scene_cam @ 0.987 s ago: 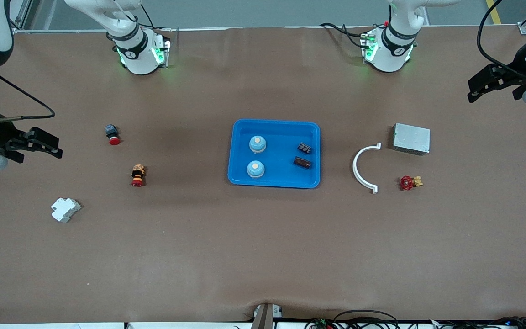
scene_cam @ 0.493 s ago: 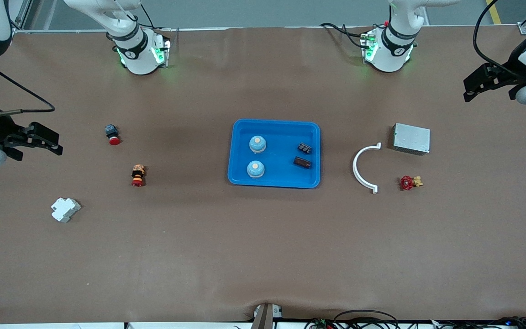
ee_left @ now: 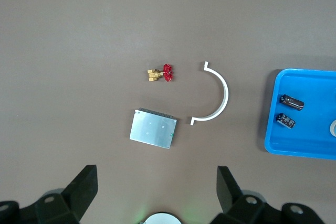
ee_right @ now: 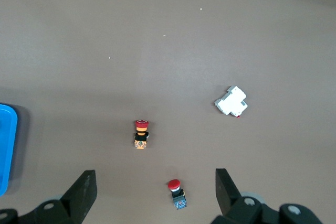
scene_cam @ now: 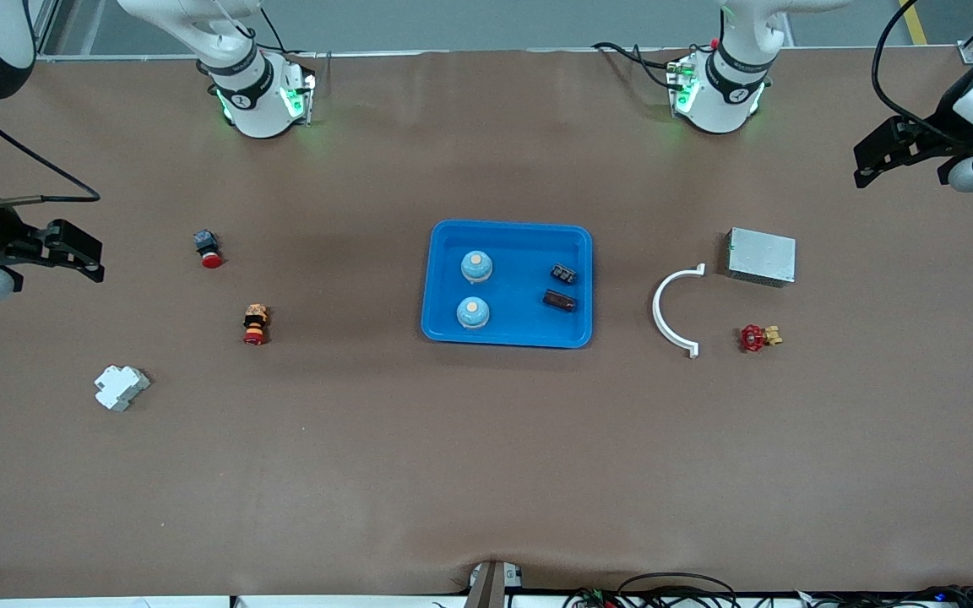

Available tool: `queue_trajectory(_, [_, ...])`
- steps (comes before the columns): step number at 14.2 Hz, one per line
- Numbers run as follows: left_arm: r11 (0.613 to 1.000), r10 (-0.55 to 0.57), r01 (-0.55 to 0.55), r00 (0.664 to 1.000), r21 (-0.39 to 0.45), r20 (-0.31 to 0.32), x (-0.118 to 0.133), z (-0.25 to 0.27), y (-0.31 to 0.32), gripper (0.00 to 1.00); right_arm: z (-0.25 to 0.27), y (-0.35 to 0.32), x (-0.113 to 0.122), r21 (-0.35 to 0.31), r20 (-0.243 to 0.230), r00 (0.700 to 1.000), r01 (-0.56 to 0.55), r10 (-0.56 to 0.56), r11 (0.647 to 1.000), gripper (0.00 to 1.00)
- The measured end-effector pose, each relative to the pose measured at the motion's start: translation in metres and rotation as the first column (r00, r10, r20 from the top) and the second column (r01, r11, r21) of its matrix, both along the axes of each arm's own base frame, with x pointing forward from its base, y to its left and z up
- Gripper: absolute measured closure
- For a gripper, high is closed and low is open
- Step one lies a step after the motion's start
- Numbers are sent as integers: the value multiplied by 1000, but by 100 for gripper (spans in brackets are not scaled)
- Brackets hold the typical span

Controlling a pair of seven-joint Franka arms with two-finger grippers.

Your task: Place electrolytic capacitor and blue bell in tray

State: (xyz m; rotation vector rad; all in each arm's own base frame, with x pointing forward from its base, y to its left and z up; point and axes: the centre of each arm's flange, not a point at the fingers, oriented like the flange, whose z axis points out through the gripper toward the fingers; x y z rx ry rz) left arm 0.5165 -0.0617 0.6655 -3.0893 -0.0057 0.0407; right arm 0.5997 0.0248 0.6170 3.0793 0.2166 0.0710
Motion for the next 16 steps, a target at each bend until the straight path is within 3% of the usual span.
queue_trajectory(11, [1000,1,-1,1000,0,-2,0,0,1,0,-1,-11,-2,4,-22,999,26,-26,1000,0])
queue_trajectory(16, [1000,2,-2,1000,0,-2,0,0,1,0,2,-46,-5,30,-31,996,87,-87,996,0])
